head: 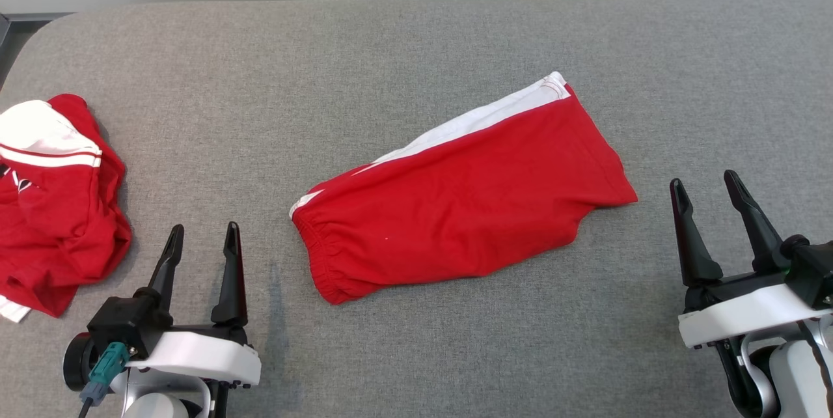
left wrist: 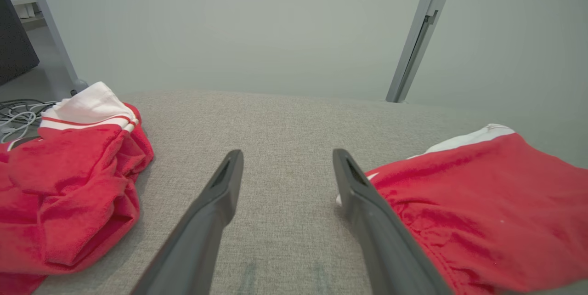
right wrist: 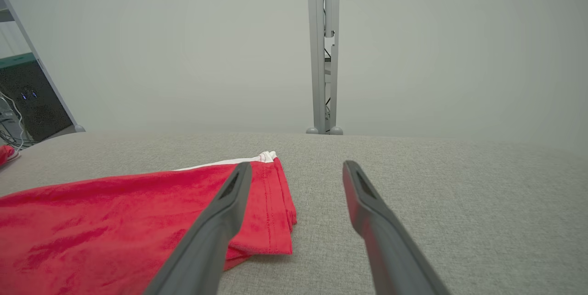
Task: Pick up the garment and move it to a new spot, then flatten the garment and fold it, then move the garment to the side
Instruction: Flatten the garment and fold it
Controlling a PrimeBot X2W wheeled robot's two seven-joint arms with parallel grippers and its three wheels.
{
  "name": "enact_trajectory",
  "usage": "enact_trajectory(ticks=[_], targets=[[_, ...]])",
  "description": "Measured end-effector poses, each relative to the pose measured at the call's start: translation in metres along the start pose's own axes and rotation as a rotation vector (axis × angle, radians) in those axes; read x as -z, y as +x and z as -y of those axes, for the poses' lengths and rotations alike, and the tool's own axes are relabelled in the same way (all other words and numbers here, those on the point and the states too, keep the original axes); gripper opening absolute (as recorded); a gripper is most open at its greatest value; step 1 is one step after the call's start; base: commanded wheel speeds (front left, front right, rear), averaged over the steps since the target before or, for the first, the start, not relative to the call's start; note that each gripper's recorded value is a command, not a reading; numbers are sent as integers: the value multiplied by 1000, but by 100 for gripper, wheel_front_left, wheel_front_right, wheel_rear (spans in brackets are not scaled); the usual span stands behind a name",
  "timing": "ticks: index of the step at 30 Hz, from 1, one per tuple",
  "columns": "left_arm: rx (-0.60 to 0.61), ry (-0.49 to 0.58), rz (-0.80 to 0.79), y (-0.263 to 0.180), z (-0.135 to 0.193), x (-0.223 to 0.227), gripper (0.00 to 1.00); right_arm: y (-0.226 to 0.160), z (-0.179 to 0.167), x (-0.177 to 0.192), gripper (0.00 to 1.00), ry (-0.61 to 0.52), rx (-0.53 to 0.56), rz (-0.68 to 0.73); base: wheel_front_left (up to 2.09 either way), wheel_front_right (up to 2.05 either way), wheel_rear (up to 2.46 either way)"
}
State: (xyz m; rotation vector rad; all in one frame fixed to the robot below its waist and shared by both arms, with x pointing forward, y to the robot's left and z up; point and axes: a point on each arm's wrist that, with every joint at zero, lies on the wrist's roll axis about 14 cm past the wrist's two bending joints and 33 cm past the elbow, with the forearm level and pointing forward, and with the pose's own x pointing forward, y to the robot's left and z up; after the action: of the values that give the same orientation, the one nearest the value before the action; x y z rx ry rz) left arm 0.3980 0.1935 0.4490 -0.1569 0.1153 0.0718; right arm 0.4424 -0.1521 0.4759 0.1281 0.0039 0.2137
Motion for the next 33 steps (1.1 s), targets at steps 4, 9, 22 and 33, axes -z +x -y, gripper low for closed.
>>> enact_trajectory(ticks=[4,9,22,33], targets=[[-1,2,-4,1,0,1,100,1,0,1,100,-5,0,-6,0,0,0],[0,3,-6,2,0,2,100,3,-1,1,100,-7,-2,-9,0,0,0],[19,-5,0,12,7,-1,100,29,11,26,100,-18,0,-104,0,0,0],[-15,3,-10,17,-6,4,100,63,-19,109,100,29,-77,-359,0,0,0]])
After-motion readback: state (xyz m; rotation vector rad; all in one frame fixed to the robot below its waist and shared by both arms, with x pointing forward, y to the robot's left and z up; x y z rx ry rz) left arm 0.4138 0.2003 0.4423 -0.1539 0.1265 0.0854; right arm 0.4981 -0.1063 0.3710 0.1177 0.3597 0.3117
